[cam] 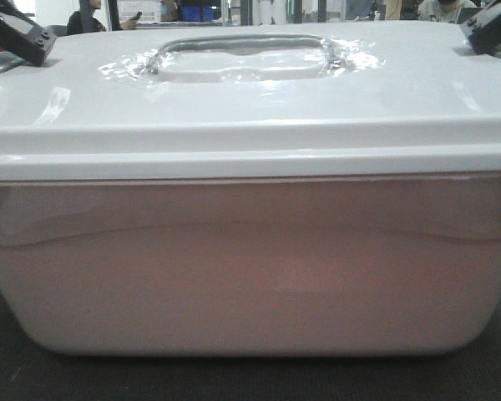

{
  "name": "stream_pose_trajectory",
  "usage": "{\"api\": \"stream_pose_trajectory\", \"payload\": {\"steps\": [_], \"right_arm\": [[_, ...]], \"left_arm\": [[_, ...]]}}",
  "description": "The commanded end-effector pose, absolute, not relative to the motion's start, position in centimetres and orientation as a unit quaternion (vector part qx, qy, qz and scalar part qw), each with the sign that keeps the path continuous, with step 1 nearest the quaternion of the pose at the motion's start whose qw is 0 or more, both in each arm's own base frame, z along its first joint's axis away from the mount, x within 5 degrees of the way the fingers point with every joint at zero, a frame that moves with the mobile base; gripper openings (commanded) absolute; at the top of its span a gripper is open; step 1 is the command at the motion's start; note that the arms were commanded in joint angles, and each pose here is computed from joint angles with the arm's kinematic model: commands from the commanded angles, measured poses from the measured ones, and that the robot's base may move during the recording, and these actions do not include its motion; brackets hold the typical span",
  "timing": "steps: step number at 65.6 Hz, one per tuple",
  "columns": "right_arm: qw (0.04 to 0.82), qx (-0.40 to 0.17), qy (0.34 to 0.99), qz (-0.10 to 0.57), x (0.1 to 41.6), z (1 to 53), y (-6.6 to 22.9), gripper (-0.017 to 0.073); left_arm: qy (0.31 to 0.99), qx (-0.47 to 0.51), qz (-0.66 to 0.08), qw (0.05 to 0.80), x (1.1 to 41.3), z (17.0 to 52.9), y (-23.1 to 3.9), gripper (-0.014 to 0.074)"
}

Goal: Grab white bin and place on right shelf

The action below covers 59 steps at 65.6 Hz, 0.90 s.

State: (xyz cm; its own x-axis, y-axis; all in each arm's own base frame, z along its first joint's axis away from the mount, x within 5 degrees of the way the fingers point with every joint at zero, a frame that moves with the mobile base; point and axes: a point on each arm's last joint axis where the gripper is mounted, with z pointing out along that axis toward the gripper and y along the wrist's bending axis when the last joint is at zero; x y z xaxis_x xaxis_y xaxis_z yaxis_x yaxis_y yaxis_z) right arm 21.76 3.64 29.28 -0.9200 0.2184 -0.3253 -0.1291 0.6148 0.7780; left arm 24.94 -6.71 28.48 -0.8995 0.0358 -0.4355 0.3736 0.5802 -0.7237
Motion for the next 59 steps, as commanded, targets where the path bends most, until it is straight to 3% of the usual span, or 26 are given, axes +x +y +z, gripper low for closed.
{"api": "stream_pose_trajectory", "payload": {"steps": [1,42,59], "right_arm": [[0.212,-0.006,0.831,0.515,21.1,31.9,4.8,0.036],[0.213,-0.034,0.818,0.533,20.8,32.2,5.1,0.0363],[0.242,-0.074,0.811,0.527,20.1,32.9,5.2,0.0363]], "left_arm": [[0.822,0.157,-0.515,0.186,23.8,31.0,-7.8,0.0241],[0.813,0.181,-0.521,0.184,23.0,31.5,-9.0,0.0241],[0.8,0.212,-0.512,0.231,21.9,33.7,-9.0,0.0241]]}}
